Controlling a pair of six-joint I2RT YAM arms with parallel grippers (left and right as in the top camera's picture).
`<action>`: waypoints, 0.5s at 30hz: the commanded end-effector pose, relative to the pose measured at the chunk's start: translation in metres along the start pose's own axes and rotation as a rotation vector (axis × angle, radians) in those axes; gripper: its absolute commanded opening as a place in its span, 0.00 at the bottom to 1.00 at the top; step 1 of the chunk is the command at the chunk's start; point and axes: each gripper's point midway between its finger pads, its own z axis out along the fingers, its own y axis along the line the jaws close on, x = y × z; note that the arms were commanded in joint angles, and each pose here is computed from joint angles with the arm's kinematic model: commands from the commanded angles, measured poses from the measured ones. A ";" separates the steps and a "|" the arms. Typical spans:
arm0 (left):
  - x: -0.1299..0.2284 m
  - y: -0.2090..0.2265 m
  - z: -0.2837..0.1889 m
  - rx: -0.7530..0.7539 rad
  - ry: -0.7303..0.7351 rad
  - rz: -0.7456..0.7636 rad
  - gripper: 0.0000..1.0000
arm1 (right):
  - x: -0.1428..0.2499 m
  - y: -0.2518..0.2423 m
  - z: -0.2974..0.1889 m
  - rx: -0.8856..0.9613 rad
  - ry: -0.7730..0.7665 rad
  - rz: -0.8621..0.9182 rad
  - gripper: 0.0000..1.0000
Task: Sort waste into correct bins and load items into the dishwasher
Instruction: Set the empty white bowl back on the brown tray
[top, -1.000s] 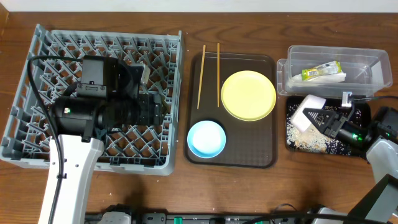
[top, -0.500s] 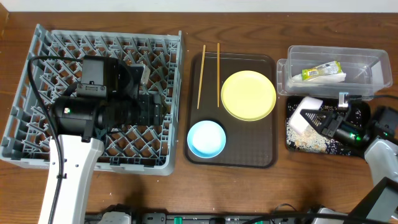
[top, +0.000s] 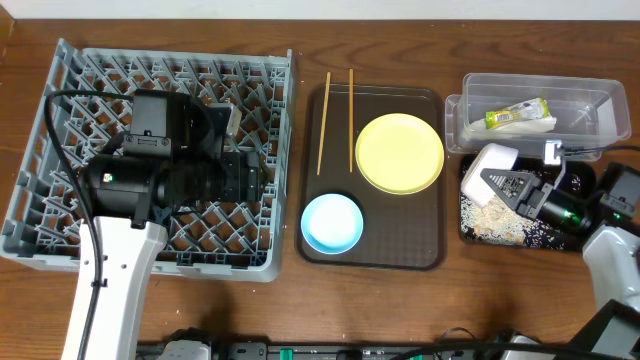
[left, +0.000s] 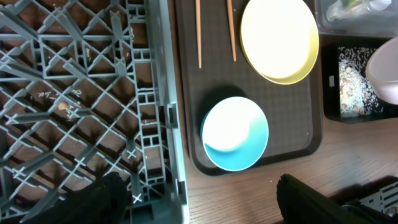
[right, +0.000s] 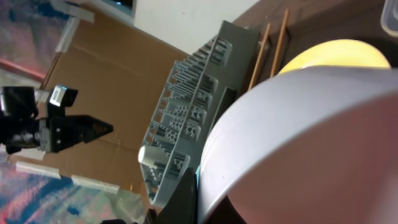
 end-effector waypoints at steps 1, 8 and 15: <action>-0.003 -0.002 -0.003 -0.002 -0.016 0.014 0.81 | 0.005 0.019 0.011 -0.017 0.043 -0.005 0.01; -0.018 -0.006 -0.013 0.009 -0.103 -0.025 0.81 | 0.059 0.024 0.065 0.354 0.273 -0.157 0.01; -0.031 -0.009 -0.018 0.021 -0.168 -0.043 0.81 | 0.119 0.010 0.099 0.739 0.495 -0.443 0.01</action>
